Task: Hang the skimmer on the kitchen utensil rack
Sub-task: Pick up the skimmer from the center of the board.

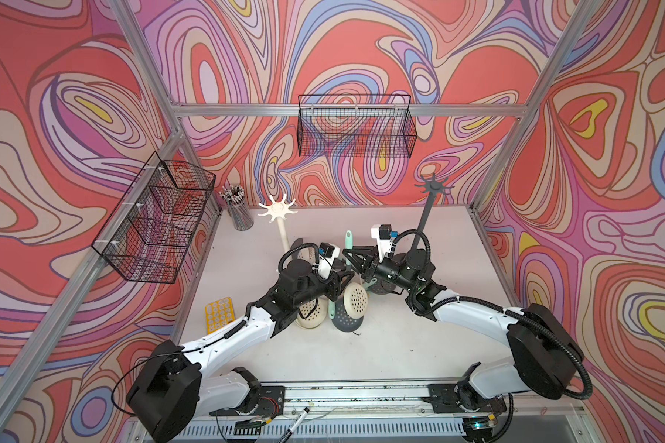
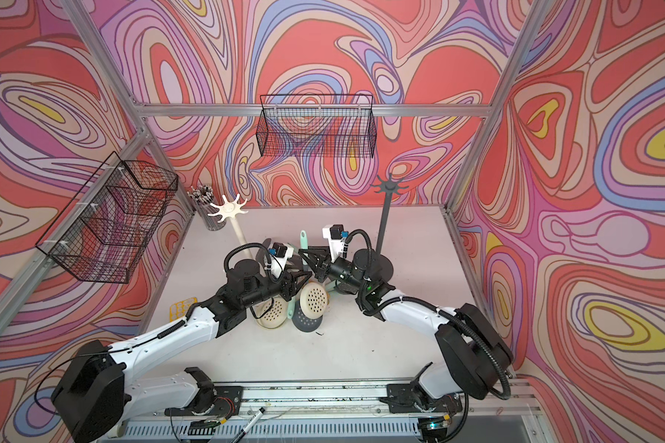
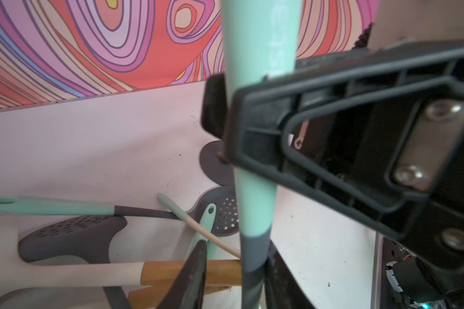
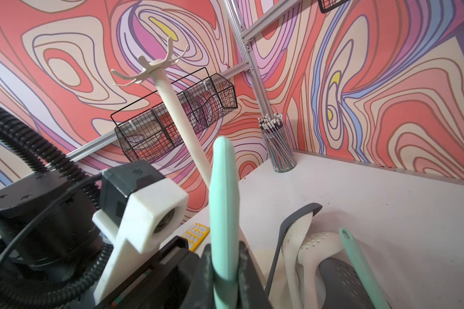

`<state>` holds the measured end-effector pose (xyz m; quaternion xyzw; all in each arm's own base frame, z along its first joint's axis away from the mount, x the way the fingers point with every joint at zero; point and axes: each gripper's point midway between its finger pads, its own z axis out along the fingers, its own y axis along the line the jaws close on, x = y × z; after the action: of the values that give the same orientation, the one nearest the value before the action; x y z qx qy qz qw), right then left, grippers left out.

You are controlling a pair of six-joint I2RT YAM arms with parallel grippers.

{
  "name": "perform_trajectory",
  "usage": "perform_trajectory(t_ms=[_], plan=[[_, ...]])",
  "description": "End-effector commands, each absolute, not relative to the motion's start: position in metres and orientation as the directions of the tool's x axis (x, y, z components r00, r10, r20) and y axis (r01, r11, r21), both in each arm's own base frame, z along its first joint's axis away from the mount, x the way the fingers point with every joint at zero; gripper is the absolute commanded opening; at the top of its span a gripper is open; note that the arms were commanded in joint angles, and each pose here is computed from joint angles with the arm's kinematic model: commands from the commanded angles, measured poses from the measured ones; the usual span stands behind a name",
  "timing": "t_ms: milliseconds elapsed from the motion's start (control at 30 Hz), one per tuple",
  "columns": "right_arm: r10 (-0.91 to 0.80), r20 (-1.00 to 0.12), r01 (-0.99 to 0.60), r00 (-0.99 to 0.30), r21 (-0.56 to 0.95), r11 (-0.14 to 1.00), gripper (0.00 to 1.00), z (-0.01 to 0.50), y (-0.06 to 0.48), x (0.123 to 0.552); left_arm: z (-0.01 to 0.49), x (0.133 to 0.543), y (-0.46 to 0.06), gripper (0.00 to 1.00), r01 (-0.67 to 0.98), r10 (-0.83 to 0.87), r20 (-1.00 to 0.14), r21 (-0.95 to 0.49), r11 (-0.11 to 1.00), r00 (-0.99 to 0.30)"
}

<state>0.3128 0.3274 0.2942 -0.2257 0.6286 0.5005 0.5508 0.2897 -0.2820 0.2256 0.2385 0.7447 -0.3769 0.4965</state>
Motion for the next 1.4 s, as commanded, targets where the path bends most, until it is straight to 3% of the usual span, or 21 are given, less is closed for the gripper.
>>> perform_trajectory(t_ms=[0, 167, 267, 433, 667, 900, 1367], plan=[[0.313, -0.914, -0.864, -0.257, 0.363, 0.349, 0.13, 0.319, 0.330, 0.305, 0.258, 0.298, -0.287, 0.20, 0.783, -0.085, -0.960, -0.269, 0.561, -0.268], [0.286, -0.928, -0.852, -0.240, 0.342, 0.396, 0.21, 0.316, 0.326, 0.309, 0.258, 0.301, -0.290, 0.07, 0.788, -0.079, -0.963, -0.257, 0.560, -0.258], [0.256, -0.939, -0.826, -0.231, 0.328, 0.457, 0.33, 0.306, 0.320, 0.314, 0.253, 0.308, -0.285, 0.01, 0.763, -0.063, -0.965, -0.240, 0.600, -0.254], [0.202, -0.954, -0.719, -0.223, 0.301, 0.627, 0.58, 0.284, 0.296, 0.330, 0.252, 0.319, -0.277, 0.00, 0.719, -0.029, -0.972, -0.194, 0.667, -0.235], [0.148, -0.965, -0.592, -0.219, 0.252, 0.766, 0.67, 0.265, 0.260, 0.331, 0.251, 0.334, -0.263, 0.00, 0.631, 0.001, -0.964, -0.174, 0.756, -0.267], [0.108, -0.959, -0.480, -0.261, 0.226, 0.848, 0.70, 0.232, 0.228, 0.324, 0.253, 0.327, -0.260, 0.00, 0.635, 0.032, -0.957, -0.167, 0.755, -0.289], [0.061, -0.950, -0.496, -0.306, 0.214, 0.842, 0.70, 0.195, 0.229, 0.317, 0.290, 0.301, -0.203, 0.00, 0.492, 0.006, -0.961, -0.135, 0.860, -0.275]])
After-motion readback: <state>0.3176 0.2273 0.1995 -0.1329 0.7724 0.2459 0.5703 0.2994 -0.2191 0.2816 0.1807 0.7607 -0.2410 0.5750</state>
